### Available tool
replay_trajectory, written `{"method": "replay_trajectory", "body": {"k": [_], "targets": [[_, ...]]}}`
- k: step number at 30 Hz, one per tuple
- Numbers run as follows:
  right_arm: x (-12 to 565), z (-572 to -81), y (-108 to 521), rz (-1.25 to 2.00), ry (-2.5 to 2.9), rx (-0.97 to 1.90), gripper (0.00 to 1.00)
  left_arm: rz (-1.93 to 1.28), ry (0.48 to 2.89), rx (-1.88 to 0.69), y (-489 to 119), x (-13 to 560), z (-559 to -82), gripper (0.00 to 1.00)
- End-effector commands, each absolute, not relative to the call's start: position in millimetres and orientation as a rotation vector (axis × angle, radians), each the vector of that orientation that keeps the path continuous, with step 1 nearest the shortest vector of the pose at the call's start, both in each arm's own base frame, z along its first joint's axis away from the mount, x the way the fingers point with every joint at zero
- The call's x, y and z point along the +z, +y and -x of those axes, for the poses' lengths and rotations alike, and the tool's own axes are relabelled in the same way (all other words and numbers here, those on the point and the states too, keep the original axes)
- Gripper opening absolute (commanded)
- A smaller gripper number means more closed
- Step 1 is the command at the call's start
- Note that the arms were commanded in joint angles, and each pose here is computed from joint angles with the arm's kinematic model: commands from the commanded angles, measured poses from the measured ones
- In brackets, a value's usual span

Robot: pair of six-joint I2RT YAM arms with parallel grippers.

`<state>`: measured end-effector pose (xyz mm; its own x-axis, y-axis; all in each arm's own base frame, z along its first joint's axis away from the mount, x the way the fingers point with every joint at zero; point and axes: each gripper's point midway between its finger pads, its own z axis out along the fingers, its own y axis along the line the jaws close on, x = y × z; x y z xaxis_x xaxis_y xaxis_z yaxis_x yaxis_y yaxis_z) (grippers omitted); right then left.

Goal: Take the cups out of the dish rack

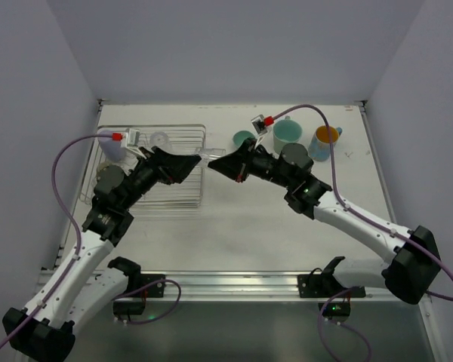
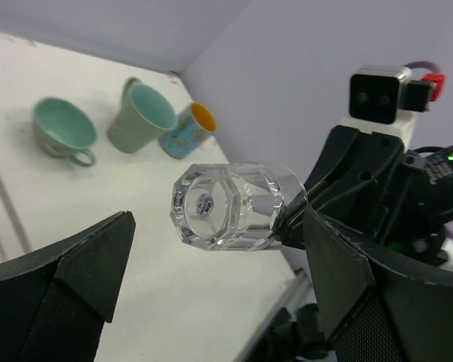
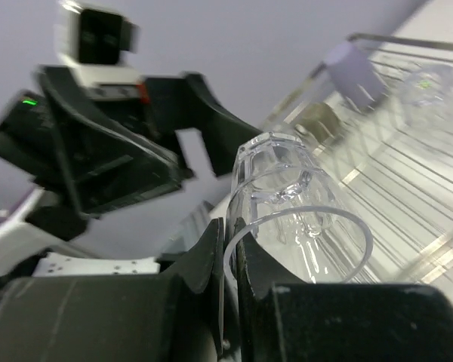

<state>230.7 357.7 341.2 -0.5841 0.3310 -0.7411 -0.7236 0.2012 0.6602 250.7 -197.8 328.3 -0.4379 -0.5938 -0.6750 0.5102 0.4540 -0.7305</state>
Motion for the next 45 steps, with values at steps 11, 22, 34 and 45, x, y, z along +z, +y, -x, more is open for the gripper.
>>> {"method": "replay_trajectory", "body": {"k": [11,22,34,45], "targets": [[202,-340,160,0.161,2.240,0.194,0.00,-0.051,1.785,-0.492,-115,299,-256,1.00],[114,-384,68,0.032,2.520,-0.210,0.00,-0.072,1.839,-0.355,-97,252,-255,1.00],[86,-421,75,0.092,2.592,-0.215,0.01,-0.110,1.838,-0.378,-103,246,-254,1.00],[79,-425,83,0.126,2.610,-0.170,0.21,-0.101,1.854,-0.357,-101,242,-257,1.00]]}}
